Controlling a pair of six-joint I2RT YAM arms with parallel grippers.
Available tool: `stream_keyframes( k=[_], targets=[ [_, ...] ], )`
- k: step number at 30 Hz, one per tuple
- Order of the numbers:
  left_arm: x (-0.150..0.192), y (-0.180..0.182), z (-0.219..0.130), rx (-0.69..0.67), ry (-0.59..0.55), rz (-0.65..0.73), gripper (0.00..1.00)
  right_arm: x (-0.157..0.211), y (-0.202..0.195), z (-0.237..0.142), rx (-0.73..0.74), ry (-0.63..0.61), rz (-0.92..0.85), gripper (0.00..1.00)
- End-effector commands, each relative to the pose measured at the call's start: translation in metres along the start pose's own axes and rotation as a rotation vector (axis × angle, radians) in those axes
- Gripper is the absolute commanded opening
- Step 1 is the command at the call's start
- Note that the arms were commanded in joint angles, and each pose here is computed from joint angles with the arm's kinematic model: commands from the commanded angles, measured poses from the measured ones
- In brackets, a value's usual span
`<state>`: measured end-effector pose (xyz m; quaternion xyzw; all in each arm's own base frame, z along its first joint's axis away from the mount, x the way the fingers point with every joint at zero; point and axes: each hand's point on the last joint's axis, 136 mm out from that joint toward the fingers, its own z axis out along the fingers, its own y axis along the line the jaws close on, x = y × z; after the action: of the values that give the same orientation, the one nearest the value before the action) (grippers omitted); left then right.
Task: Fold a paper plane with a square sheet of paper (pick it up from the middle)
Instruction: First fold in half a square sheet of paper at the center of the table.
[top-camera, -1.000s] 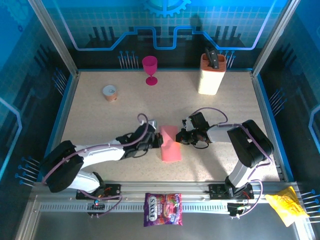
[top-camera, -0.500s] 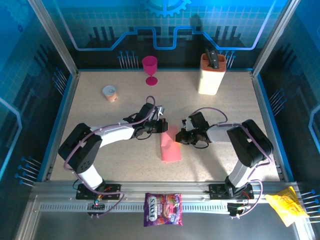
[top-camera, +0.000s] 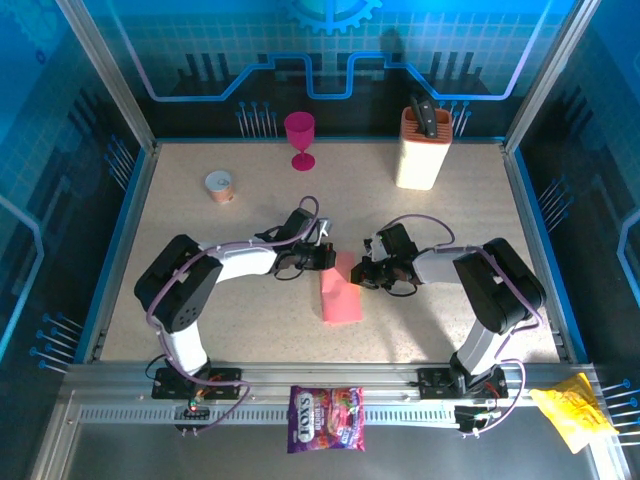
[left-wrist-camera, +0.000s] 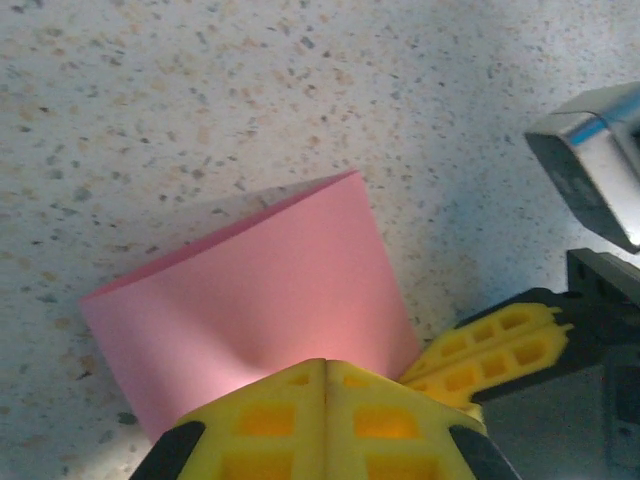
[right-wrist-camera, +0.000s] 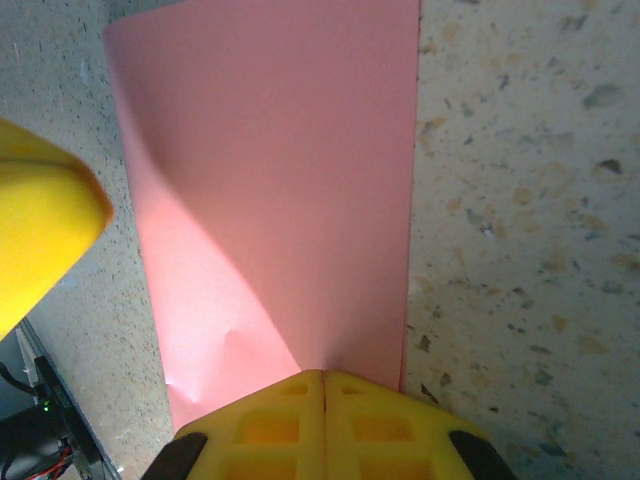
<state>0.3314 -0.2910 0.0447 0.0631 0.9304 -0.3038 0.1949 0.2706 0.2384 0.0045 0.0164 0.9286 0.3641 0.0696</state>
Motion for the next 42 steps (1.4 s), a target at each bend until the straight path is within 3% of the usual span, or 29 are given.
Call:
stream_keyframes(
  k=[1,11,26,42],
  targets=[
    [0.002,0.018,0.005,-0.048,-0.004,0.010,0.03,0.052,-0.077,0.015,0.270,0.132,0.103,0.00],
    [0.016,0.050,0.010,-0.117,-0.002,-0.021,0.02,0.053,-0.079,0.014,0.276,0.134,0.100,0.00],
    [-0.016,0.011,-0.010,-0.014,-0.049,0.025,0.03,0.055,-0.081,0.015,0.280,0.139,0.100,0.00],
    [-0.006,0.042,0.014,-0.096,-0.007,0.027,0.01,0.054,-0.080,0.016,0.276,0.143,0.095,0.00]
  ],
)
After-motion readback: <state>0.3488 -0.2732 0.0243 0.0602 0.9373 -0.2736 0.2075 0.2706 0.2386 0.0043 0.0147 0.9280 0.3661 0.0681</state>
